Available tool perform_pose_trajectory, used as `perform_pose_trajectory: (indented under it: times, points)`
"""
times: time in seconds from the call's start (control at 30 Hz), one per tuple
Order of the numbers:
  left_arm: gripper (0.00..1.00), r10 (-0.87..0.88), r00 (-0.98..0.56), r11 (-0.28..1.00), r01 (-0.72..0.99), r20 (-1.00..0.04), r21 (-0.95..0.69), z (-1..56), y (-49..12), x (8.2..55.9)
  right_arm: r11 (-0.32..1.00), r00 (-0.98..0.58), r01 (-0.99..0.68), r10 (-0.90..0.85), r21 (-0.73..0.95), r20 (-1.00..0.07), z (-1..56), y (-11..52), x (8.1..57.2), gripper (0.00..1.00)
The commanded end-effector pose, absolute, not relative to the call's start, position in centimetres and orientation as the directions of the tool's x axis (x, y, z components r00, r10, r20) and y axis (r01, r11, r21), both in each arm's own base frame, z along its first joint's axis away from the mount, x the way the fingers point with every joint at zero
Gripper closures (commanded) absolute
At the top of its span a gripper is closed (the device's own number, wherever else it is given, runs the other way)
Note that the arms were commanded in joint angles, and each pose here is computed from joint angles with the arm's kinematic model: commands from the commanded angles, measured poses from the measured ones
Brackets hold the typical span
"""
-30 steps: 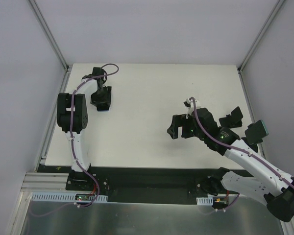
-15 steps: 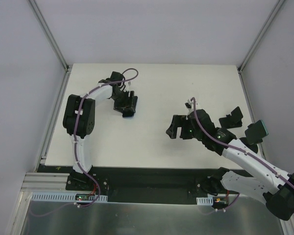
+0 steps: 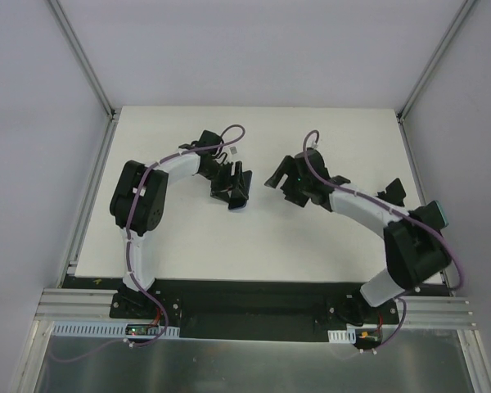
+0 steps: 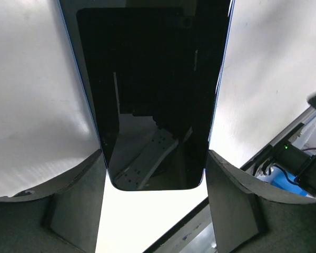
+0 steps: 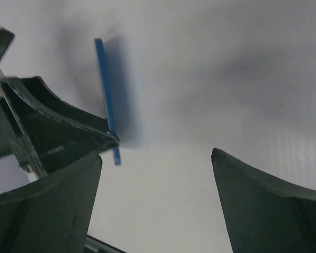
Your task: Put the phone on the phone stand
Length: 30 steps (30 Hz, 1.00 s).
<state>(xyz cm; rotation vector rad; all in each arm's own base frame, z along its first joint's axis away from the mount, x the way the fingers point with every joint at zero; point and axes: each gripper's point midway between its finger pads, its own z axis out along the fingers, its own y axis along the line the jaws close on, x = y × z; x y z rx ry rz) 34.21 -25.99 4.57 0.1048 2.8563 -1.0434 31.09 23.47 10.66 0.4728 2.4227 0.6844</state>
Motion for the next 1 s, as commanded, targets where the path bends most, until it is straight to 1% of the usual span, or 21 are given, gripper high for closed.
perform_pose_trajectory:
  times: [0.0, 0.07, 0.2, 0.23, 0.27, 0.37, 0.47, 0.63, 0.67, 0.73, 0.77, 0.83, 0.87, 0.9, 0.93, 0.97]
  points:
    - [1.00, 0.046, -0.998, 0.761, 0.055, -0.030, -0.647, 4.0, -26.6, 31.8, 0.673, -0.790, 0.155, 0.524, 0.724, -0.319, 12.6, 29.4, 37.0, 0.15]
    - [1.00, 0.049, -0.998, 0.757, 0.058, -0.033, -0.650, 4.1, -26.8, 31.8, 0.677, -0.804, 0.152, 0.508, 0.720, -0.309, 12.2, 30.3, 37.9, 0.20]
    - [1.00, 0.051, -0.997, 0.763, 0.078, -0.060, -0.642, 4.6, -26.6, 32.0, 0.684, -0.800, 0.186, 0.523, 0.705, -0.296, 10.5, 31.5, 39.9, 0.23]
    - [1.00, 0.051, -0.997, 0.765, 0.078, -0.060, -0.639, 4.5, -26.6, 32.0, 0.681, -0.804, 0.187, 0.520, 0.708, -0.288, 10.3, 31.8, 40.2, 0.25]
    - [1.00, 0.050, -0.997, 0.765, 0.076, -0.059, -0.640, 4.5, -26.6, 31.9, 0.688, -0.818, 0.202, 0.510, 0.697, -0.266, 9.7, 31.8, 40.0, 0.31]
    - [1.00, 0.057, -0.997, 0.757, 0.077, -0.052, -0.649, 4.5, -26.8, 31.8, 0.679, -0.837, 0.204, 0.494, 0.705, -0.234, 8.7, 33.1, 40.1, 0.38]
    - [1.00, 0.058, -0.997, 0.753, 0.077, -0.050, -0.654, 4.6, -27.0, 31.8, 0.690, -0.856, 0.173, 0.458, 0.702, -0.239, 7.8, 34.6, 40.1, 0.40]
    - [1.00, 0.068, -0.996, 0.750, 0.092, -0.062, -0.655, 4.9, -27.0, 31.8, 0.695, -0.878, 0.171, 0.430, 0.699, -0.212, 6.4, 35.2, 39.9, 0.44]
    - [1.00, 0.071, -0.995, 0.744, 0.097, -0.067, -0.661, 5.2, -27.1, 31.8, 0.691, -0.883, 0.161, 0.419, 0.704, -0.209, 6.6, 35.4, 39.8, 0.51]
    - [1.00, 0.077, -0.994, 0.730, 0.105, -0.071, -0.675, 5.7, -27.4, 31.8, 0.698, -0.891, 0.150, 0.403, 0.700, -0.211, 6.5, 35.4, 39.6, 0.58]
    - [1.00, 0.076, -0.994, 0.727, 0.106, -0.074, -0.678, 5.9, -27.5, 31.8, 0.700, -0.895, 0.150, 0.396, 0.698, -0.205, 6.6, 35.4, 39.4, 0.64]
    - [0.99, 0.084, -0.993, 0.707, 0.117, -0.081, -0.697, 6.5, -27.8, 31.9, 0.705, -0.901, 0.137, 0.381, 0.696, -0.209, 6.5, 35.2, 39.1, 0.71]
    - [0.93, 0.105, -0.991, 0.673, 0.135, -0.087, -0.727, 7.4, -28.2, 31.7, 0.704, -0.904, 0.126, 0.372, 0.699, -0.212, 6.7, 35.2, 39.1, 0.80]
    - [0.74, 0.115, -0.988, 0.657, 0.154, -0.104, -0.738, 8.0, -28.4, 31.7, 0.705, -0.903, 0.114, 0.368, 0.700, -0.223, 7.2, 35.0, 39.2, 0.84]
    - [0.64, 0.116, -0.981, 0.635, 0.195, -0.158, -0.747, 9.6, -28.6, 31.9, 0.708, -0.900, 0.107, 0.368, 0.698, -0.236, 7.5, 34.6, 39.4, 0.92]
    - [0.56, 0.117, -0.974, 0.621, 0.223, -0.193, -0.751, 10.7, -28.6, 31.9, 0.711, -0.898, 0.102, 0.366, 0.696, -0.242, 7.7, 34.1, 39.4, 0.95]
